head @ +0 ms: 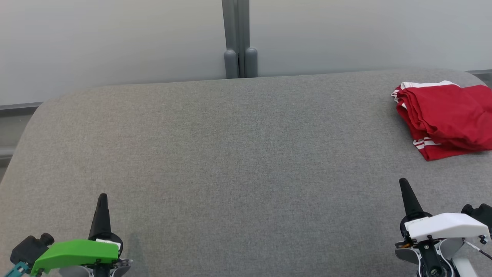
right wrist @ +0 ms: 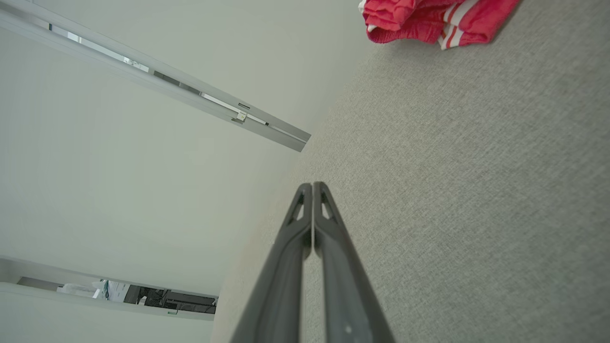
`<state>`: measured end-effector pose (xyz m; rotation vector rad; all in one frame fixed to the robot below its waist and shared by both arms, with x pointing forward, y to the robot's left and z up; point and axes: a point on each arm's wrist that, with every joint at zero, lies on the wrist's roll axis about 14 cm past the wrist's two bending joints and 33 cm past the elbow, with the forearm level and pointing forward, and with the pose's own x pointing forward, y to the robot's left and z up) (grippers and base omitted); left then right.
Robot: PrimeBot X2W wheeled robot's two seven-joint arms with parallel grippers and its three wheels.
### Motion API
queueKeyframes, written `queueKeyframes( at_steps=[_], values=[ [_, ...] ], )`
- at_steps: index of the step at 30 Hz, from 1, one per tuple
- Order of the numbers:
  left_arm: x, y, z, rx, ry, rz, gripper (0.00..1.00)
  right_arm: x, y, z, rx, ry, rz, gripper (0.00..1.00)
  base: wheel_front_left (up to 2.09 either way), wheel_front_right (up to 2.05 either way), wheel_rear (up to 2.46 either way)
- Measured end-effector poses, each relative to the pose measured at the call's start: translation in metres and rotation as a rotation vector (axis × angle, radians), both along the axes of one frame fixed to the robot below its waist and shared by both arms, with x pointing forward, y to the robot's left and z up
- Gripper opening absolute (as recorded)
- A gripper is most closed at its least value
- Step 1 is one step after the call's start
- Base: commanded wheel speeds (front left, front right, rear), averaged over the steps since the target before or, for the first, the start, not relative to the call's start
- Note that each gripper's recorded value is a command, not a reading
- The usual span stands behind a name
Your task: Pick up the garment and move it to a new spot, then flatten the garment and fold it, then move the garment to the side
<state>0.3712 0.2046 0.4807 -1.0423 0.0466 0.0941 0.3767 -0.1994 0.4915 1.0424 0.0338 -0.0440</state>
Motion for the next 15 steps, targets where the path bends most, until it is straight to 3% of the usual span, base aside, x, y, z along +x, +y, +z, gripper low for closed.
queueKeyframes(
  at_steps=[15],
  values=[
    [0.0048,-0.0013,0.0051,-0.15,-0.017,-0.002,0.0,0.0029,-0.0007,0.002,0.146,-0.002,-0.003,0.0,0.0,0.0,0.0]
  ],
)
